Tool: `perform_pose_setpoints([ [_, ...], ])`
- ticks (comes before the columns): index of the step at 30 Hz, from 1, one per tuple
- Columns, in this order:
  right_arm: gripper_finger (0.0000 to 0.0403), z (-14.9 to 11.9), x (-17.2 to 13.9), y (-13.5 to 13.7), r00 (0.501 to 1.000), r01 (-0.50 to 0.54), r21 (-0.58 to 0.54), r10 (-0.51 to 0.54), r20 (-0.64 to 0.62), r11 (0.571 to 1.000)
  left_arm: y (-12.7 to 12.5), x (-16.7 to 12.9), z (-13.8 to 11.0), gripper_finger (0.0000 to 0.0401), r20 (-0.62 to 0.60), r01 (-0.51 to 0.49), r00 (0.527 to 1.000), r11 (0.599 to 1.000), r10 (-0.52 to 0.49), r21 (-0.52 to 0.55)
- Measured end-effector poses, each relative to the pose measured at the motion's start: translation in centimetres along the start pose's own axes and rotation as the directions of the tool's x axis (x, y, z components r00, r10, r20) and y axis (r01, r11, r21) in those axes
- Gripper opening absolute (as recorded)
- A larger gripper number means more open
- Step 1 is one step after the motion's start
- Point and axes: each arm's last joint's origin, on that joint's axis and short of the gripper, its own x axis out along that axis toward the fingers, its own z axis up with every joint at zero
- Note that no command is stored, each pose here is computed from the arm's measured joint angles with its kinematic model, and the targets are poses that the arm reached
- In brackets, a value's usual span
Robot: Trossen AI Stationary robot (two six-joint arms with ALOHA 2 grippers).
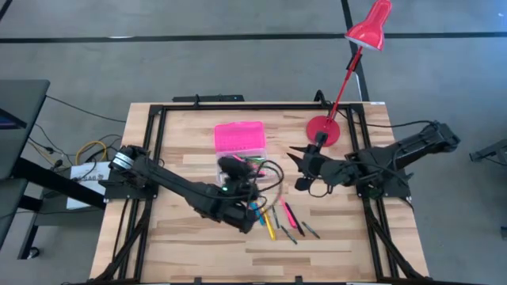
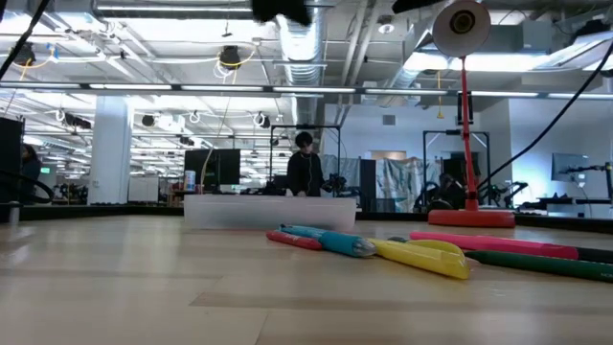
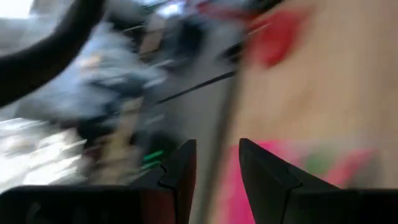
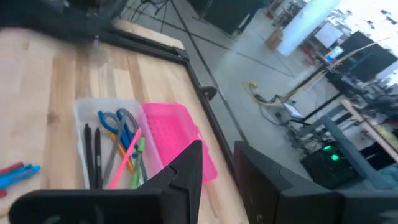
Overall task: Pick & place school supplies into a supply box
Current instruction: Put the red crayon into the pink supply box
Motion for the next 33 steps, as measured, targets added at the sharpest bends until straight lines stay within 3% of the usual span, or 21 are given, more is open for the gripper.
perform_pose_setpoints([
  [2, 0.0085, -0.1, -0.3, 0.1, 1.000, 0.020, -0.014, -0.020, -0.007, 1.000, -0.3, 0.1, 1.5, 0.0116, 0.095, 0.192, 0.977, 0.981, -0.192, 0.008],
  [3, 0.0086, -0.1, -0.4, 0.2, 1.000, 0.023, -0.024, -0.023, -0.010, 0.999, -0.5, 0.1, 2.2, 0.0116, 0.156, 0.292, 0.943, 0.956, -0.295, 0.040],
  [6, 0.0085, -0.3, -0.9, 0.4, 1.000, 0.024, -0.032, -0.025, -0.013, 0.999, -0.9, -0.2, 3.4, 0.0116, 0.319, 0.511, 0.771, 0.835, -0.551, 0.205],
  [8, 0.0085, -0.4, -1.0, 0.6, 1.000, 0.013, -0.047, -0.014, -0.023, 0.999, -1.1, -0.3, 3.6, 0.0116, 0.353, 0.561, 0.667, 0.754, -0.656, 0.340],
  [10, 0.0085, -0.6, -1.3, 0.8, 0.999, 0.018, -0.050, -0.020, -0.032, 0.999, -1.2, -0.2, 3.4, 0.0116, 0.346, 0.564, 0.621, 0.707, -0.704, 0.427],
  [14, 0.0085, -0.8, -2.1, 1.1, 0.998, 0.054, -0.070, -0.057, -0.032, 0.996, -0.8, 1.5, 2.5, 0.0116, 0.250, 0.562, 0.650, 0.675, -0.718, 0.478],
  [17, 0.0085, -0.7, -3.8, 0.7, 1.000, 0.019, -0.037, -0.018, 0.019, 0.999, -0.3, 3.3, 1.4, 0.0116, 0.147, 0.613, 0.665, 0.648, -0.732, 0.451],
  [21, 0.0085, -1.7, -5.5, 0.6, 0.997, -0.038, 0.007, 0.037, 0.066, 0.999, 0.0, 5.7, -0.7, 0.0116, -0.003, 0.731, 0.623, 0.581, -0.782, 0.359],
  [25, 0.0085, -3.1, -6.4, 0.9, 0.993, -0.079, 0.057, 0.074, 0.089, 0.995, -1.4, 7.9, -3.5, 0.0116, -0.112, 0.785, 0.587, 0.529, -0.802, 0.324],
  [33, 0.0085, -5.5, -7.1, 3.1, 0.990, -0.111, 0.081, 0.103, 0.093, 0.991, -4.3, 8.9, -6.0, 0.0116, -0.092, 0.816, 0.536, 0.487, -0.839, 0.311],
])
